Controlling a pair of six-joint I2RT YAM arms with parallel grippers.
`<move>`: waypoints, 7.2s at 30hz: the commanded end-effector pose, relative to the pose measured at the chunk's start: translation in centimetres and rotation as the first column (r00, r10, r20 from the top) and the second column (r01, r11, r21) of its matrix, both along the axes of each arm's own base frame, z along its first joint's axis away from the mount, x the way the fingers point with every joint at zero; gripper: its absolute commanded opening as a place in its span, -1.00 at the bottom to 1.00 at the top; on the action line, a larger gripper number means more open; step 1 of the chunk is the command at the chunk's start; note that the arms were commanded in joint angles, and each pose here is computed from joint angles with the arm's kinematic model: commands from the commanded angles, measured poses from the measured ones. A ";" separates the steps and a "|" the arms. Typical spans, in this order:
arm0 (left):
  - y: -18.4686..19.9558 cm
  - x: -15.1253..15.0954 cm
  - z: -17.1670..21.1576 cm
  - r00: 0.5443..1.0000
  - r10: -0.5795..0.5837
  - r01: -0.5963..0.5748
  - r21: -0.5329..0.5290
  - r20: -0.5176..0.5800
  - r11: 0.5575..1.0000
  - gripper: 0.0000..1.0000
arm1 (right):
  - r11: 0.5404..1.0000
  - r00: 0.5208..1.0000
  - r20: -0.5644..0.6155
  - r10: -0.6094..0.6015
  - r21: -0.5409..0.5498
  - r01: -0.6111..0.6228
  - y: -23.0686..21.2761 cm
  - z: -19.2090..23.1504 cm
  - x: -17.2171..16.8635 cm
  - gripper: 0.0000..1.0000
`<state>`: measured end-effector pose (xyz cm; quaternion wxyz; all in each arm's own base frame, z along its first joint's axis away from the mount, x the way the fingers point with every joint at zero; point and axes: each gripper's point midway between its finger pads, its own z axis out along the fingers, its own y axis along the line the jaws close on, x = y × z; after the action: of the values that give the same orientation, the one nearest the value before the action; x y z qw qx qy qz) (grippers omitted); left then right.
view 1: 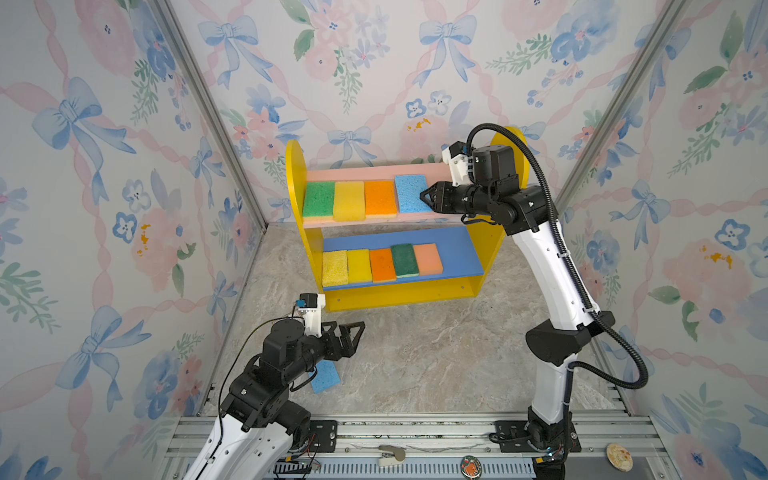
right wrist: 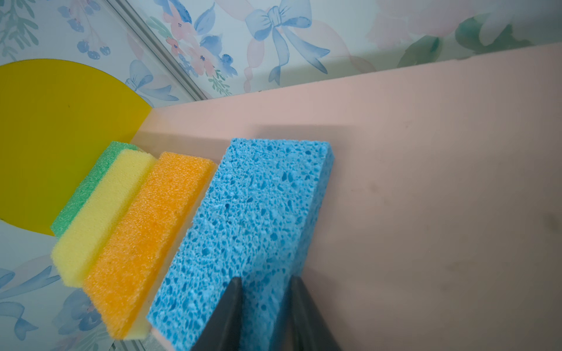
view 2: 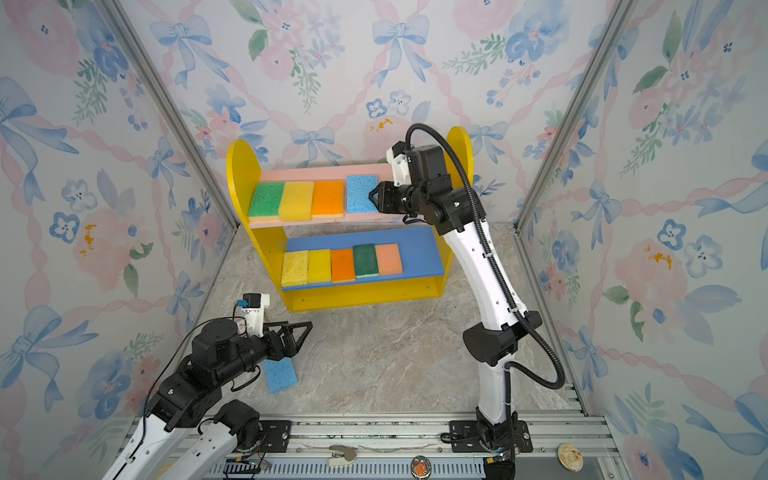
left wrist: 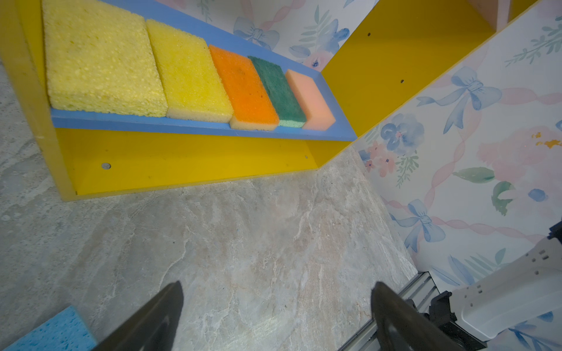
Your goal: Place and organize the cleaning sponges onto the shelf
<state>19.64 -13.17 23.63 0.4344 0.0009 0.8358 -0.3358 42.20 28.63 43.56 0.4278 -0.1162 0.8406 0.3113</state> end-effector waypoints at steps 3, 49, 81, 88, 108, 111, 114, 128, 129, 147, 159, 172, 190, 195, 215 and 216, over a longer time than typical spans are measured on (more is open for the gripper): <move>0.1 -0.2 1.3 0.999 -0.008 0.009 -0.011 0.032 1.000 0.96 | 0.994 0.992 -0.125 -0.015 -0.105 0.001 -1.4 -3.5 -1.7 -0.41; 0.3 -0.5 1.6 0.999 0.003 -0.002 -0.027 0.033 1.000 0.96 | 0.995 0.991 -0.127 -0.031 -0.099 0.019 0.1 -4.5 -0.4 -0.41; 6.3 0.8 -5.8 0.906 0.373 -0.322 0.247 -0.198 0.914 0.96 | 0.998 0.994 0.084 0.065 -0.023 -0.063 -4.9 0.6 -14.4 0.79; 8.4 -0.2 -10.8 0.767 0.539 -0.417 0.368 -0.347 0.831 0.96 | 0.998 0.996 -0.067 0.063 0.033 -0.061 -6.5 -8.8 -18.4 0.92; 10.3 -3.2 -19.0 0.498 0.709 -0.488 0.515 -0.499 0.705 0.96 | 0.989 0.970 -0.190 0.150 0.029 -0.147 -4.1 -19.0 -21.9 0.94; 10.3 -3.3 -19.5 0.487 0.713 -0.466 0.540 -0.505 0.701 0.96 | 0.989 0.972 -0.182 0.146 0.029 -0.143 -4.1 -19.0 -21.9 0.94; 10.0 -3.5 -20.2 0.482 0.702 -0.446 0.542 -0.525 0.712 0.96 | 0.989 0.974 -0.173 0.150 0.030 -0.147 -4.1 -19.0 -22.2 0.94; 7.2 -3.1 -23.1 0.495 0.598 -0.288 0.530 -0.630 0.797 0.92 | 0.990 0.982 -0.124 0.139 0.040 -0.136 -4.9 -17.6 -23.0 0.94; 7.2 -3.0 -23.1 0.496 0.597 -0.285 0.531 -0.630 0.798 0.86 | 0.990 0.982 -0.123 0.140 0.041 -0.136 -4.9 -17.5 -23.0 0.94; -5.8 -0.2 -17.3 0.781 0.149 -0.026 0.207 -0.606 0.978 0.54 | 0.995 0.971 -0.219 0.096 -0.006 -0.100 -5.7 -20.0 -23.4 0.94; -21.7 -4.8 -15.0 0.846 -0.325 0.486 0.362 -0.423 0.796 0.62 | 1.000 0.897 -0.442 -0.013 -0.024 0.002 -8.5 -26.0 -25.0 0.94; -14.7 -0.2 -13.1 0.920 -0.191 0.329 0.412 -0.342 0.850 0.72 | 0.988 0.790 -0.593 -0.154 -0.099 0.118 -10.5 -31.0 -25.5 0.99; -14.5 -2.3 -19.8 0.827 -0.219 0.381 0.228 -0.518 0.896 0.38 | 0.994 0.746 -0.661 -0.086 -0.109 0.018 -2.2 -39.1 -27.4 0.00; -14.0 -2.7 -20.3 0.819 -0.216 0.380 0.220 -0.531 0.899 0.32 | 0.983 0.735 -0.663 -0.140 -0.181 0.024 -2.5 -40.8 -27.1 -0.20; -11.9 -1.8 -11.9 0.867 -0.345 0.308 -0.157 -0.360 0.938 0.67 | 0.988 0.846 -0.531 0.050 -0.100 -0.121 0.2 -33.1 -24.9 -1.00; -12.1 -1.8 -10.9 0.868 -0.366 0.316 -0.195 -0.335 0.928 0.70 | 0.988 0.849 -0.524 0.073 -0.076 -0.132 0.4 -32.3 -24.8 -1.00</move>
<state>18.59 -24.04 10.21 0.2096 0.0464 0.8975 -0.3852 17.18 28.48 8.51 0.1490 -0.0626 0.9463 0.2801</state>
